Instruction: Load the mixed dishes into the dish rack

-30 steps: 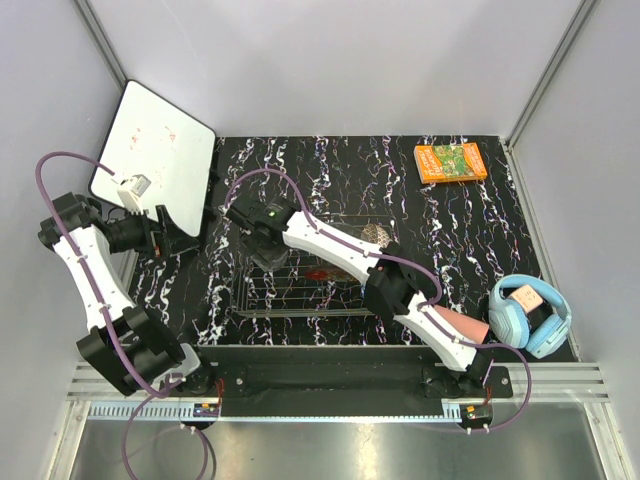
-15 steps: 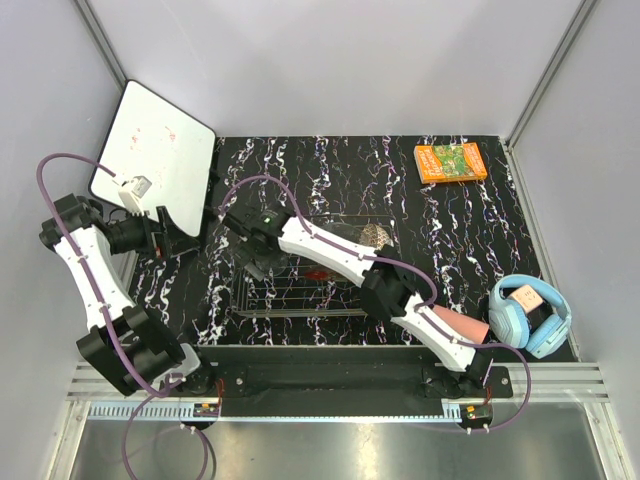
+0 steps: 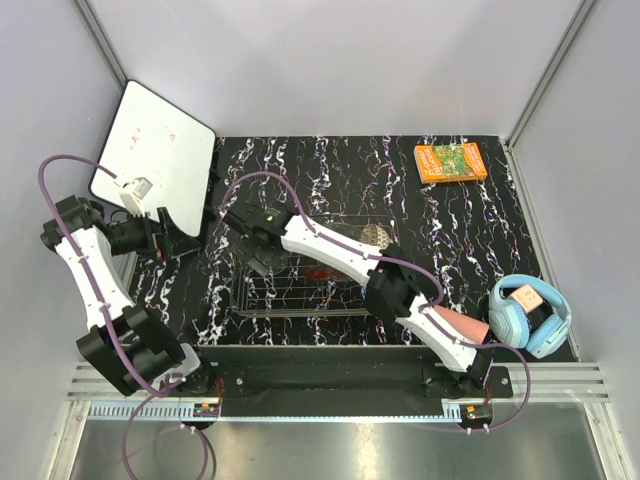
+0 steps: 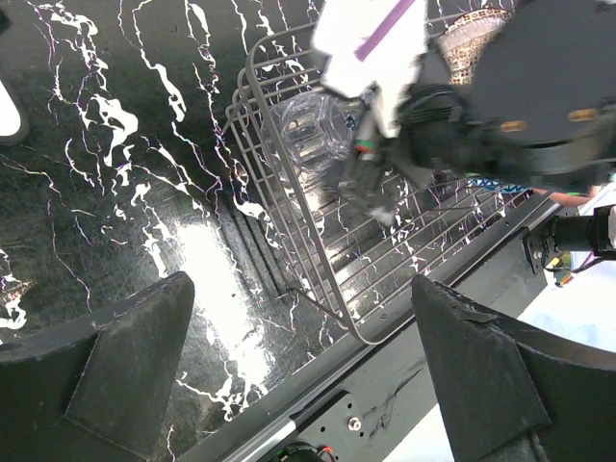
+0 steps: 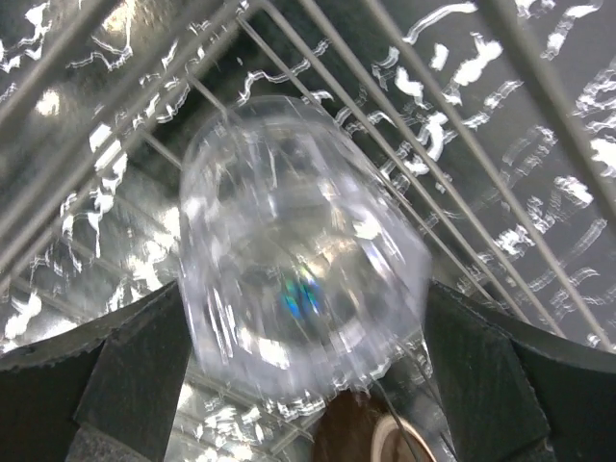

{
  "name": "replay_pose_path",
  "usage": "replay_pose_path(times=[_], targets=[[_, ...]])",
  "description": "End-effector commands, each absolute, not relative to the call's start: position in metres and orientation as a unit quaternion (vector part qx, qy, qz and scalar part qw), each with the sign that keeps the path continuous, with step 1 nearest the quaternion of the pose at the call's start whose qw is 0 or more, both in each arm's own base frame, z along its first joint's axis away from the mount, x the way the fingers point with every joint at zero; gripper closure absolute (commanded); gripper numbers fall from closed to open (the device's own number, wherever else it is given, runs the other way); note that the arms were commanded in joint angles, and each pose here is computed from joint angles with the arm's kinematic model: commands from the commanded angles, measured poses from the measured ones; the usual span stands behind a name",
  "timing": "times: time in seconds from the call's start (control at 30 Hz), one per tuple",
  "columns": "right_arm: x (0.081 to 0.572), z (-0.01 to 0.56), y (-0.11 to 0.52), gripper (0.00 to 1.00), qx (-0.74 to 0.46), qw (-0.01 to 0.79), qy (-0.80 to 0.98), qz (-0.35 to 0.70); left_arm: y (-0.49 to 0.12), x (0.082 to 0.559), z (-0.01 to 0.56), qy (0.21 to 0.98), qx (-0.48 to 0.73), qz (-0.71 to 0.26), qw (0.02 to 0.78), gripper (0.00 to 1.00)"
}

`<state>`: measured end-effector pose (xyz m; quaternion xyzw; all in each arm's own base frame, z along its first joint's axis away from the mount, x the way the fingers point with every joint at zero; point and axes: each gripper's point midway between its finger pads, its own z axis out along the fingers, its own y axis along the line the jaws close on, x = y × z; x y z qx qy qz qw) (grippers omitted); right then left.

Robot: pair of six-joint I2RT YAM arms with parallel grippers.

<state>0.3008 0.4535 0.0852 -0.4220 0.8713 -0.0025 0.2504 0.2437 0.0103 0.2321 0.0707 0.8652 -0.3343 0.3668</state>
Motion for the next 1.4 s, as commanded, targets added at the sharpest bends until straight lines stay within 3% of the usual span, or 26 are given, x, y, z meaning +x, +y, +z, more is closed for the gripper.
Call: replay_pose_path(times=[0.0, 0.07, 0.3, 0.43, 0.47, 0.57, 0.63, 0.73, 0.87, 1.07, 1.37], targets=[[0.294, 0.194, 0.439, 0.00, -0.411, 0.330, 0.849, 0.033, 0.011, 0.247, 0.246, 0.856, 0.090, -0.318, 0.397, 0.01], [0.287, 0.225, 0.424, 0.00, -0.405, 0.346, 0.845, 0.045, 0.012, 0.246, 0.247, 0.858, 0.091, -0.312, 0.397, 0.01], [0.276, 0.250, 0.339, 0.00, -0.348, 0.344, 0.872, 0.018, 0.013, 0.247, 0.253, 0.858, 0.092, -0.307, 0.402, 0.01], [0.312, 0.274, 0.216, 0.00, -0.088, 0.391, 0.916, -0.005, 0.013, 0.249, 0.259, 0.854, 0.097, -0.305, 0.409, 0.01], [0.323, 0.253, 0.169, 0.00, 0.016, 0.373, 0.927, -0.023, 0.013, 0.249, 0.260, 0.853, 0.098, -0.307, 0.410, 0.01], [0.306, 0.245, 0.114, 0.00, 0.127, 0.378, 0.917, 0.001, 0.012, 0.252, 0.265, 0.848, 0.097, -0.316, 0.414, 0.01], [0.287, 0.251, 0.096, 0.00, 0.183, 0.388, 0.903, 0.031, 0.011, 0.253, 0.267, 0.850, 0.100, -0.312, 0.413, 0.01], [0.256, 0.223, 0.080, 0.00, 0.229, 0.341, 0.911, 0.031, 0.012, 0.254, 0.273, 0.850, 0.106, -0.302, 0.417, 0.01], [0.201, 0.185, 0.077, 0.00, 0.240, 0.240, 0.940, 0.025, 0.011, 0.255, 0.281, 0.849, 0.111, -0.294, 0.424, 0.01], [0.148, 0.163, 0.063, 0.00, 0.258, 0.186, 0.948, 0.016, 0.007, 0.255, 0.284, 0.848, 0.116, -0.297, 0.424, 0.01], [0.116, 0.148, 0.052, 0.00, 0.221, 0.141, 0.965, -0.011, 0.001, 0.255, 0.289, 0.843, 0.125, -0.299, 0.429, 0.01]])
